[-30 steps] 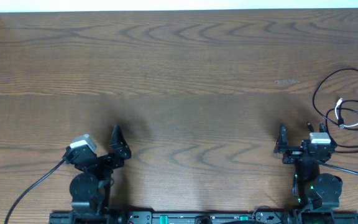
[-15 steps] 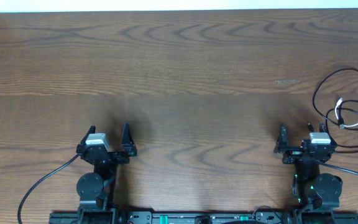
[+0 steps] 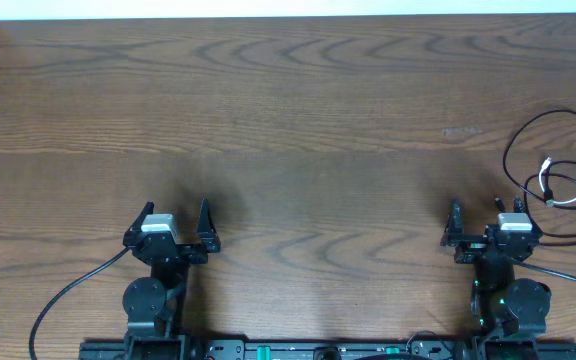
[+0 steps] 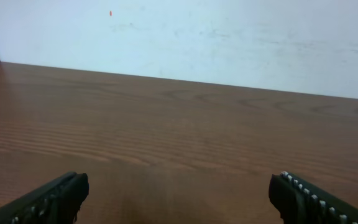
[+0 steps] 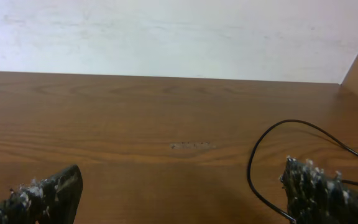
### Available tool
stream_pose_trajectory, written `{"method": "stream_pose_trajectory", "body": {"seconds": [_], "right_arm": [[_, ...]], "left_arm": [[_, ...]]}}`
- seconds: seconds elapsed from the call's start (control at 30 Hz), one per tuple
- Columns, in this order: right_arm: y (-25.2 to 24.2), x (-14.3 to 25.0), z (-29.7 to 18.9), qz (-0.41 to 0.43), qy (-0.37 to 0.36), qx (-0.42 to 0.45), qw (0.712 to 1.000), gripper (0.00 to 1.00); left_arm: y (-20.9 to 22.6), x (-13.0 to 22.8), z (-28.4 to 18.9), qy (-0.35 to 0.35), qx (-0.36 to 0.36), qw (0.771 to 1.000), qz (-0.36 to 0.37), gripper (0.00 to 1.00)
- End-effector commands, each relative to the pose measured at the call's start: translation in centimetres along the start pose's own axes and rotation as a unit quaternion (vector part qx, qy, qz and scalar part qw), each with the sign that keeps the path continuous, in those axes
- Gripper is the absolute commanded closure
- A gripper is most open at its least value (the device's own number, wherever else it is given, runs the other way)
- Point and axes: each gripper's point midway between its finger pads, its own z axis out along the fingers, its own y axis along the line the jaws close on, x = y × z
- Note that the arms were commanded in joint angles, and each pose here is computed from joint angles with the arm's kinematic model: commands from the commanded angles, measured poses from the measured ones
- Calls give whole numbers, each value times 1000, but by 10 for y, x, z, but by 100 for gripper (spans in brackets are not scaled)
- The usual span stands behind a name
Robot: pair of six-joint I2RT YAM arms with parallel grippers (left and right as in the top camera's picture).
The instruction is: Untangle cables
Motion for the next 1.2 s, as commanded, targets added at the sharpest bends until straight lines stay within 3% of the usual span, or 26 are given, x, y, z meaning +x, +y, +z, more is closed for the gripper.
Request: {"method": "stream_pose_trajectory", "body": {"seconds": [0.0, 0.5, 0.93, 1.17], "right_arm": [[-1, 0, 0, -6, 0, 2, 1000, 1], [-1, 0, 0, -6, 0, 2, 1000, 1], [-1, 0, 0, -6, 0, 2, 1000, 1], [-1, 0, 0, -6, 0, 2, 1000, 1]], "left_arm": [[0, 14, 0, 24, 4, 1000, 4, 2], [-1, 14, 0, 24, 4, 1000, 5, 2], [-22, 17, -1, 28, 48, 998, 10, 2], [-39, 17, -3, 22, 99, 991, 92, 2]]}}
